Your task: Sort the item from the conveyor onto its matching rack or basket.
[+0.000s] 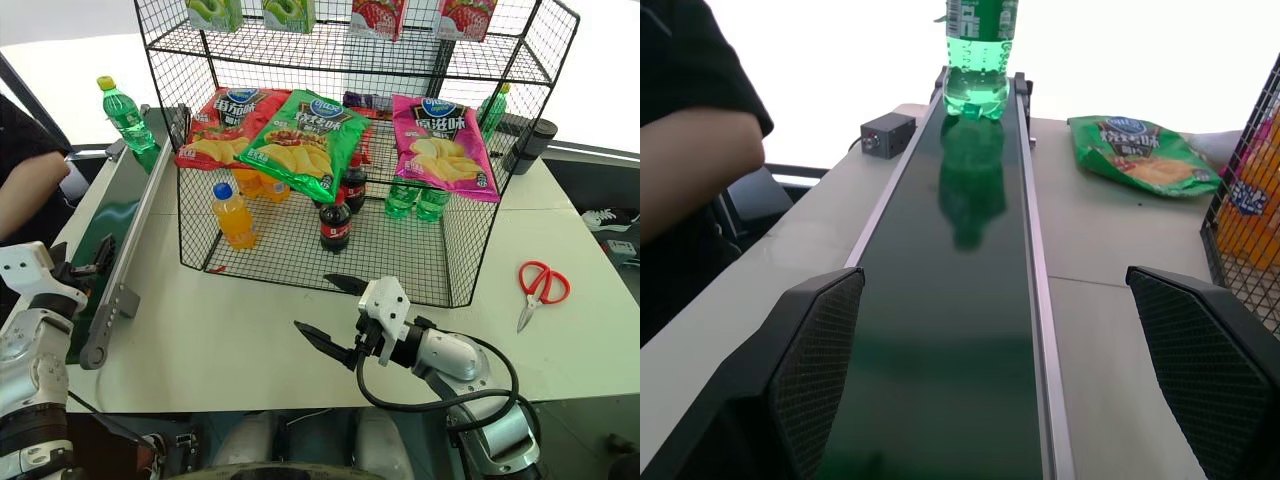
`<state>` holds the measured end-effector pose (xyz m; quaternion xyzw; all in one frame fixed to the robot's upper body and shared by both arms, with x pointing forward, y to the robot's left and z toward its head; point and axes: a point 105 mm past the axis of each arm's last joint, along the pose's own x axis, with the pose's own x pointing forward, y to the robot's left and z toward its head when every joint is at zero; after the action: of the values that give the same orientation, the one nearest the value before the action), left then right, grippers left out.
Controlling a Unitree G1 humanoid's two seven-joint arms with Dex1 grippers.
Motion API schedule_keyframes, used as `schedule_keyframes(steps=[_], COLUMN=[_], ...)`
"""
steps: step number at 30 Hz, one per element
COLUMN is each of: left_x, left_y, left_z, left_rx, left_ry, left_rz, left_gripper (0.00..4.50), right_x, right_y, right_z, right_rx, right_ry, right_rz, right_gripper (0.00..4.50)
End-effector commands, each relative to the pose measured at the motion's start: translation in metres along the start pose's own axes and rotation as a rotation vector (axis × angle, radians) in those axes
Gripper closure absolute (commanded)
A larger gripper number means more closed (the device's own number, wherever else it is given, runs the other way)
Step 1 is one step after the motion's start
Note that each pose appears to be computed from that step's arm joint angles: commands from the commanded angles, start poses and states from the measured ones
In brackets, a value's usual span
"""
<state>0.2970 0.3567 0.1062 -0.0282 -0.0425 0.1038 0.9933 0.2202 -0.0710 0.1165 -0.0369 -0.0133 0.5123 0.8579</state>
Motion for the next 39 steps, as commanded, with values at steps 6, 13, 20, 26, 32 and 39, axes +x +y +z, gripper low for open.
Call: schedule_keyframes(steps=[6, 13, 20, 26, 32, 39], left_x=[-0.0003, -0.0006, 0.0015, 0.0033, 0.0045, 0.0037], left_y=[0.0077, 0.0119, 0.011, 0.0099, 0.0088, 0.012], left_z=[0.0089, 0.0057, 0.0047, 0.0049, 0.0046, 0.0036], left_rx=[0.01, 0.004, -0.007, -0.005, -0.006, -0.01], left_ry=[-0.059, -0.053, -0.057, -0.061, -0.065, -0.07], left_rz=[0.063, 0.076, 0.079, 0.079, 0.083, 0.106], left_gripper=[0.0, 0.0, 0.0, 0.0, 0.0, 0.0], right_x=[0.0026, 0.004, 0.005, 0.007, 0.009, 0.0092], right_y=[0.0063, 0.0076, 0.007, 0.0074, 0.0079, 0.0067], right_z=[0.0029, 0.0022, 0.0029, 0.0037, 0.0054, 0.0074], right_rx=[-0.006, -0.009, -0.012, -0.009, -0.007, -0.007], right_ry=[-0.041, -0.046, -0.052, -0.061, -0.067, -0.069], right_rz=[0.031, 0.035, 0.039, 0.044, 0.044, 0.046], right_gripper=[0.03, 0.03, 0.03, 0.03, 0.03, 0.03])
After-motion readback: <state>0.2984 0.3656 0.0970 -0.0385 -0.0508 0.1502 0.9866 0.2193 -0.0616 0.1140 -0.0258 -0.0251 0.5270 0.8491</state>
